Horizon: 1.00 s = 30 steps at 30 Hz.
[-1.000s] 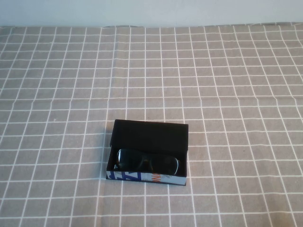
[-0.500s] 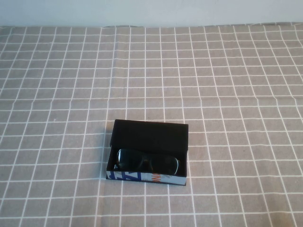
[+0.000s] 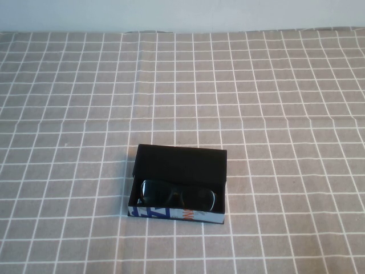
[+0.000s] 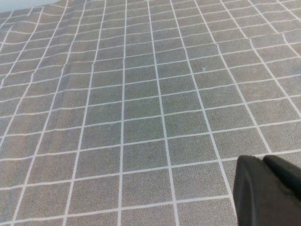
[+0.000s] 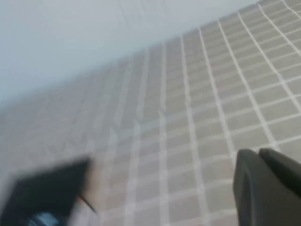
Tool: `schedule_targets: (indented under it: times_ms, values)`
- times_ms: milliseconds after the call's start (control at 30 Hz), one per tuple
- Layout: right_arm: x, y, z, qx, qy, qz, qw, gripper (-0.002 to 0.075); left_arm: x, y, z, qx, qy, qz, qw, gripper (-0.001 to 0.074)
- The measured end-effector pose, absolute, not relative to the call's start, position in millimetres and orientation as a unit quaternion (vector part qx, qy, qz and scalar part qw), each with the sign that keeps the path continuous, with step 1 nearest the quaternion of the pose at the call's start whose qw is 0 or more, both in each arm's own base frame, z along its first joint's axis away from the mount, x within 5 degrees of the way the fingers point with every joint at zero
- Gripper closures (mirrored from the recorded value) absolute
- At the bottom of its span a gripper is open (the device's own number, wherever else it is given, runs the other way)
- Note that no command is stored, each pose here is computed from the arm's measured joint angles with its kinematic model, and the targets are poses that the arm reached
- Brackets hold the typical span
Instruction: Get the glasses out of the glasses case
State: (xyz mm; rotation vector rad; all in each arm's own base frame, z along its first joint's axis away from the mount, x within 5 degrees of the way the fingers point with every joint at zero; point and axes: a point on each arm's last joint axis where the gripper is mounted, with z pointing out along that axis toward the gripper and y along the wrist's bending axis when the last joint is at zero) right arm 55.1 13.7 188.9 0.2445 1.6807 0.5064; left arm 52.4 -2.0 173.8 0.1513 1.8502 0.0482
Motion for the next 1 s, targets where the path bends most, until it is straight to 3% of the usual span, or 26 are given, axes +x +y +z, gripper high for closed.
schedule_targets:
  times_ms: [200,333,533,733,1000]
  values:
    - [56.3,9.0,201.7,0.233,0.653,0.334,0.638,0.0744,52.4,-2.0,173.8,0.065,0.798,0.021,0.599,0.0739]
    - [55.9,11.7,200.2,0.265,0.647,0.378,0.606,0.0744,52.4,-2.0,173.8,0.065,0.798,0.021,0.599,0.0739]
    - [58.9,34.2,212.9,0.207,0.753,0.398,0.48,0.0745,52.4,-2.0,173.8,0.065,0.798,0.021,0.599,0.0739]
    - [84.3,48.1,249.1,0.103,0.879,0.323,0.335,0.0744,52.4,-2.0,173.8,0.065,0.798,0.021,0.599,0.0739]
    - [156.8,56.4,283.8,-0.024,0.938,0.247,0.241,0.0744,52.4,-2.0,173.8,0.065,0.798,0.021,0.599,0.0739]
